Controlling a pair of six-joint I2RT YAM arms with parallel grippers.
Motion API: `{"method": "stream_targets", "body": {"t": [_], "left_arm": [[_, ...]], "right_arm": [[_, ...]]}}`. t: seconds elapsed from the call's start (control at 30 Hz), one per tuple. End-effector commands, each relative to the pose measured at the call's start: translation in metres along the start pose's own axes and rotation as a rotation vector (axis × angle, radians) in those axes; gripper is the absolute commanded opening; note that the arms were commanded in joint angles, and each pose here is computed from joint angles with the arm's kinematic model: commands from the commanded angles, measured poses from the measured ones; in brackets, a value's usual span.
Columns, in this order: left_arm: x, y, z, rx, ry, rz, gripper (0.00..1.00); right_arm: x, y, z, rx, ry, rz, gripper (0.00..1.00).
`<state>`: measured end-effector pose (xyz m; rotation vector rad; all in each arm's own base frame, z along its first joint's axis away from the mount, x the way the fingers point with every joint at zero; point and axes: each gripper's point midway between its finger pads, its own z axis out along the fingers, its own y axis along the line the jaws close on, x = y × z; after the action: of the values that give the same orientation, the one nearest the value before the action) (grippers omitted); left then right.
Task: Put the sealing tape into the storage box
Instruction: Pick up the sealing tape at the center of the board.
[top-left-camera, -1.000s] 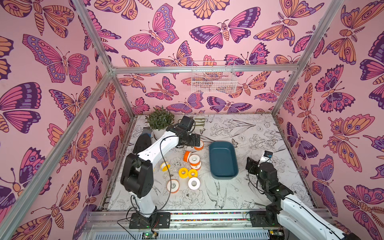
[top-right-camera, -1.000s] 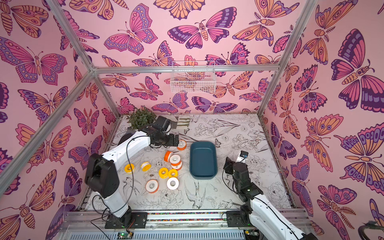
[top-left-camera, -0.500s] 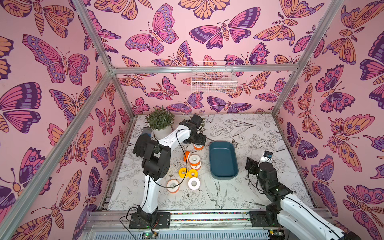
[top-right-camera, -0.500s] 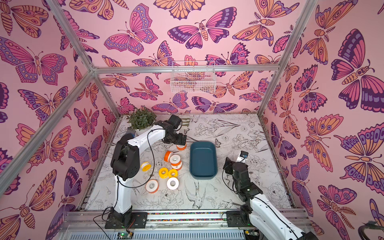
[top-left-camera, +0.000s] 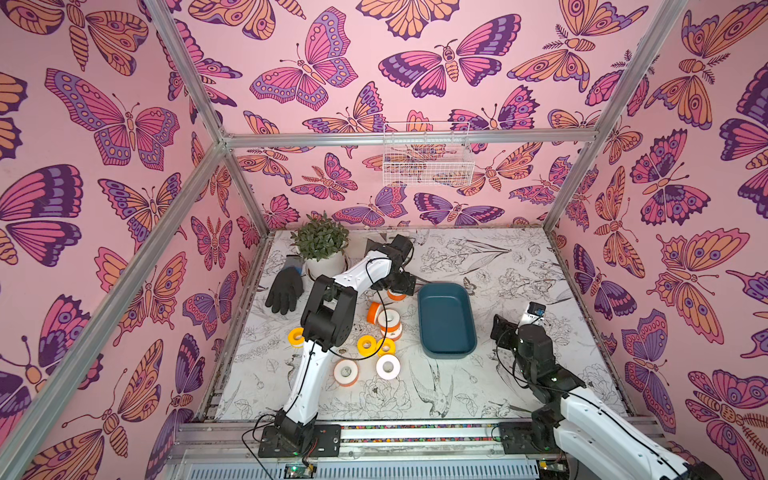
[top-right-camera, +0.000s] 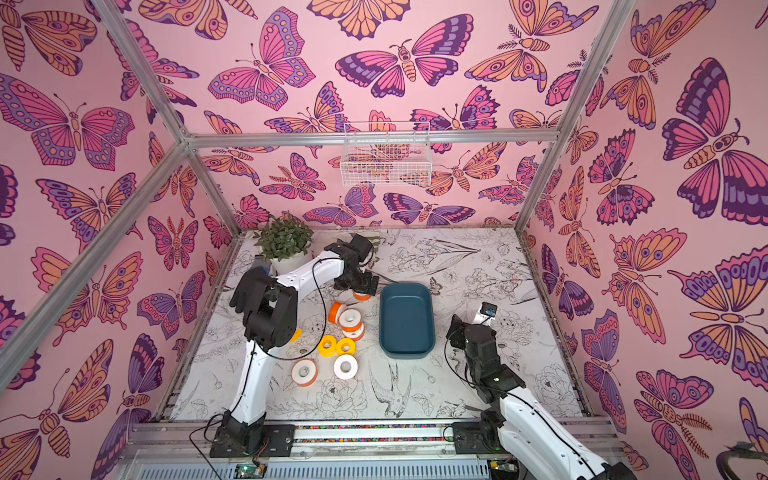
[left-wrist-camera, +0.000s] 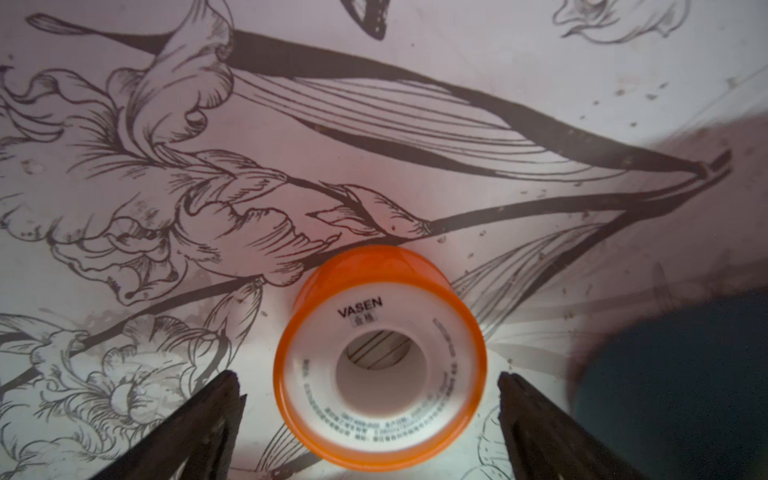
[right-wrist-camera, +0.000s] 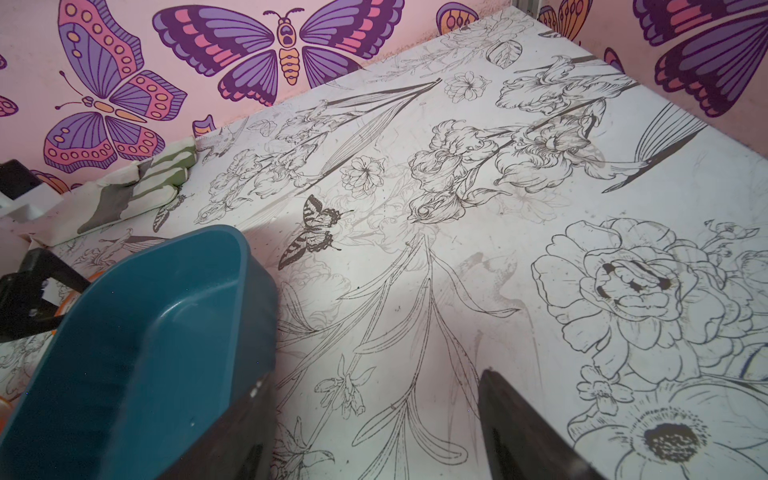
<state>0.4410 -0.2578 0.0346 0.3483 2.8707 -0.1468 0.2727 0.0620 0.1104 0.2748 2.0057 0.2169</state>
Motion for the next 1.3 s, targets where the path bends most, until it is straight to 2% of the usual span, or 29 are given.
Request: {"method": "stream_targets", "body": {"t": [0.0, 0.37, 0.47, 0.67, 0.73, 0.83, 1.1, 1.27], "left_arm": [[0.003, 0.009, 0.005, -0.058, 0.02, 0.007, 0.98], [-0.002, 0.001, 0.017, -0.056, 0.022, 0.016, 0.83], [0.0, 0.001, 0.02, -0.052, 0.029, 0.016, 0.76], [0.0, 0.002, 0.013, -0.063, 0.019, 0.017, 0.66], [-0.001, 0.003, 0.007, -0.066, 0.011, 0.018, 0.63], [-0.004, 0.003, -0.007, -0.063, -0.012, 0.02, 0.63], [-0.011, -0.002, -0.066, -0.027, -0.091, 0.029, 0.62], [-0.008, -0.03, -0.097, 0.022, -0.125, 0.084, 0.62]], "right_arm": [[-0.007, 0.001, -0.001, 0.008, -0.013, 0.006, 0.8], [-0.006, 0.002, -0.001, 0.007, -0.012, 0.002, 0.8], [-0.006, 0.002, -0.001, 0.007, -0.011, 0.002, 0.79], [-0.006, 0.003, 0.0, 0.004, -0.008, 0.0, 0.79], [-0.006, 0.003, 0.0, 0.003, -0.008, 0.0, 0.79], [-0.006, 0.004, 0.0, 0.002, -0.007, -0.001, 0.79], [-0.006, 0.004, 0.001, 0.001, -0.004, -0.002, 0.79], [-0.006, 0.004, 0.002, 0.003, 0.0, -0.006, 0.79]]}}
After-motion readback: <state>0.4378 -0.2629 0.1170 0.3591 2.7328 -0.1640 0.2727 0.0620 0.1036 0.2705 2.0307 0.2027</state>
